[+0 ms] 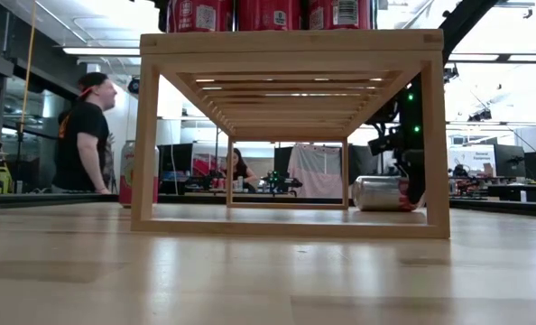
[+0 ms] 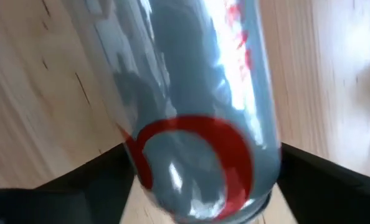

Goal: Place canned beverage on shelf
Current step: Put the top red-silver soda can on the shelf aligned with the other red-silver soda can

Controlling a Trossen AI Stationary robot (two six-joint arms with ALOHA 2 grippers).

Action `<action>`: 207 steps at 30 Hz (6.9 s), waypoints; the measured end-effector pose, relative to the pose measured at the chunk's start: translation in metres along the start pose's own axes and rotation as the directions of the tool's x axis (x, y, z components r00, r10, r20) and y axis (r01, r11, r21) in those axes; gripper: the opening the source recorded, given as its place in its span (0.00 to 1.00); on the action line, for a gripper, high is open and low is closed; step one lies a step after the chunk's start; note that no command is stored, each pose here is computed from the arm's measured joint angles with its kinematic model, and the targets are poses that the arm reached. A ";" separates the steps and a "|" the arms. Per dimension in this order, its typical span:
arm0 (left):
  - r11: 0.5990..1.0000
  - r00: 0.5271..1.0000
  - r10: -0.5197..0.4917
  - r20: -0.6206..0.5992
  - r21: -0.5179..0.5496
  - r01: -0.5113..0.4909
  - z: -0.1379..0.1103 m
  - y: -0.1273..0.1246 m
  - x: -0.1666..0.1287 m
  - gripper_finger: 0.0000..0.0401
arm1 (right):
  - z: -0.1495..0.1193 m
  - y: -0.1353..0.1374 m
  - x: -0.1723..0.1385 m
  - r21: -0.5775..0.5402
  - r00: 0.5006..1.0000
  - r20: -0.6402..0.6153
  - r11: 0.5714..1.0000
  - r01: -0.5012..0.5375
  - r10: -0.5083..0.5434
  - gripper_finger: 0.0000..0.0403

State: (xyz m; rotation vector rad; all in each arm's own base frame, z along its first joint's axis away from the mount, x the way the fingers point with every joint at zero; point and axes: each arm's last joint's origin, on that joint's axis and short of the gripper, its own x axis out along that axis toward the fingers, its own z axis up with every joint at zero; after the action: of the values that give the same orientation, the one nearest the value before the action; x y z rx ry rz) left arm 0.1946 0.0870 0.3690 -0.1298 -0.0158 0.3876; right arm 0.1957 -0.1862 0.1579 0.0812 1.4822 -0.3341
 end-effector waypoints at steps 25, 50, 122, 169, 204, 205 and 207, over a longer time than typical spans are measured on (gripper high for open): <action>0.997 0.993 -0.019 0.114 -0.076 0.028 0.036 0.001 0.003 0.62 | -0.061 0.019 -0.125 0.388 0.936 0.276 0.916 0.100 -0.219 0.68; 0.923 0.968 -0.224 -0.111 0.294 0.247 0.042 -0.010 0.083 0.78 | 0.043 0.066 -0.223 0.171 0.627 0.774 0.983 -0.071 -0.089 0.68; 0.874 0.972 -0.189 -0.142 0.427 0.233 0.013 -0.018 0.121 0.59 | 0.094 0.085 -0.214 -0.030 0.548 0.836 1.000 -0.004 0.027 0.92; 0.363 0.761 0.163 0.628 -0.755 0.546 0.026 -0.033 0.091 0.58 | 0.110 0.053 -0.270 0.013 -0.232 0.973 0.994 0.107 0.013 0.93; 0.235 0.871 0.127 0.474 -0.868 0.438 0.001 -0.046 0.117 0.64 | 0.116 0.066 -0.271 -0.034 -0.217 0.974 0.991 0.129 0.062 0.70; 0.242 0.872 0.120 0.474 -0.866 0.437 0.001 -0.044 0.117 0.66 | 0.115 0.065 -0.272 -0.026 -0.213 0.976 0.991 0.129 0.053 0.70; 0.286 0.875 0.077 0.477 -0.852 0.439 0.002 -0.039 0.118 0.70 | 0.112 0.063 -0.274 -0.018 -0.215 0.976 0.992 0.127 0.046 0.70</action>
State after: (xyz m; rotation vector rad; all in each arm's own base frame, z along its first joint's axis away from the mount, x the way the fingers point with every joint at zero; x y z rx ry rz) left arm 0.3185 0.0956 0.3747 -1.2732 -0.7509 0.0944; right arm 0.3057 -0.1083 0.4291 -0.3171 -0.2727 -0.2210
